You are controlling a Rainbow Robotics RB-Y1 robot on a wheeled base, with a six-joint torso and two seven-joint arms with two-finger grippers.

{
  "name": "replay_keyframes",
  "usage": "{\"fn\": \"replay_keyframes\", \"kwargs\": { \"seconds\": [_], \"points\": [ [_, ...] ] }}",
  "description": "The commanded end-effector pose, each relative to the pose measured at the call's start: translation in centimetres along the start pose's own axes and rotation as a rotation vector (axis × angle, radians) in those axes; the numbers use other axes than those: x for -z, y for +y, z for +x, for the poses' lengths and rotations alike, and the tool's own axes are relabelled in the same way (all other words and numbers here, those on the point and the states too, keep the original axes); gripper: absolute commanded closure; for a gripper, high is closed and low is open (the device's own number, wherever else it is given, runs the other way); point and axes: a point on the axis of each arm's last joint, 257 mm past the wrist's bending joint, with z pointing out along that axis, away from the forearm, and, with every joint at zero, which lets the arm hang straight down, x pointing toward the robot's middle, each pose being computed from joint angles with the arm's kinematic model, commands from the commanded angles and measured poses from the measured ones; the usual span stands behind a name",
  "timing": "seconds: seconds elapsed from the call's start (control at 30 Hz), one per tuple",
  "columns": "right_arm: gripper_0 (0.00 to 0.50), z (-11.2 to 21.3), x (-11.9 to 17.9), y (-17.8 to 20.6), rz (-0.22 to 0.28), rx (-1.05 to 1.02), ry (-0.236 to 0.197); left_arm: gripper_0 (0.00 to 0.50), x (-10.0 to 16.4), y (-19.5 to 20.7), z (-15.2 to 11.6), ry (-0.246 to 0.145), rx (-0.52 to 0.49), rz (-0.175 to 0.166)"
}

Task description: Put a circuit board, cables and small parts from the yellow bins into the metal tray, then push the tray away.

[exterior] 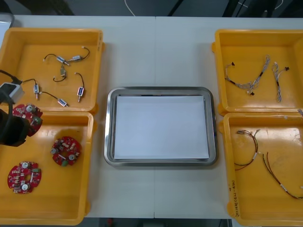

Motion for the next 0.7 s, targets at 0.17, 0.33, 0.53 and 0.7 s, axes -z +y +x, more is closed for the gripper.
{"fn": "replay_keyframes", "kwargs": {
  "seconds": [0.17,0.33,0.53,0.7],
  "points": [
    [0.5,-4.3,3.7,-0.8,0.06,0.275,-0.106,0.497,2.6,-5.1,-4.2,-0.088,-0.043,0.109],
    [0.5,-4.3,4.3,1.3,-0.007,0.356,-0.098,0.499,2.7,-8.6,-5.5,-0.087,-0.14,0.134],
    [0.5,-3.7,5.1,3.7,-0.092,0.457,-0.069,0.498,2.9,-12.2,-6.4,-0.084,-0.217,0.159],
    [0.5,-2.8,5.2,5.3,-0.141,0.519,-0.037,0.498,3.3,-14.9,-7.0,-0.064,-0.248,0.203]
  ]
}}
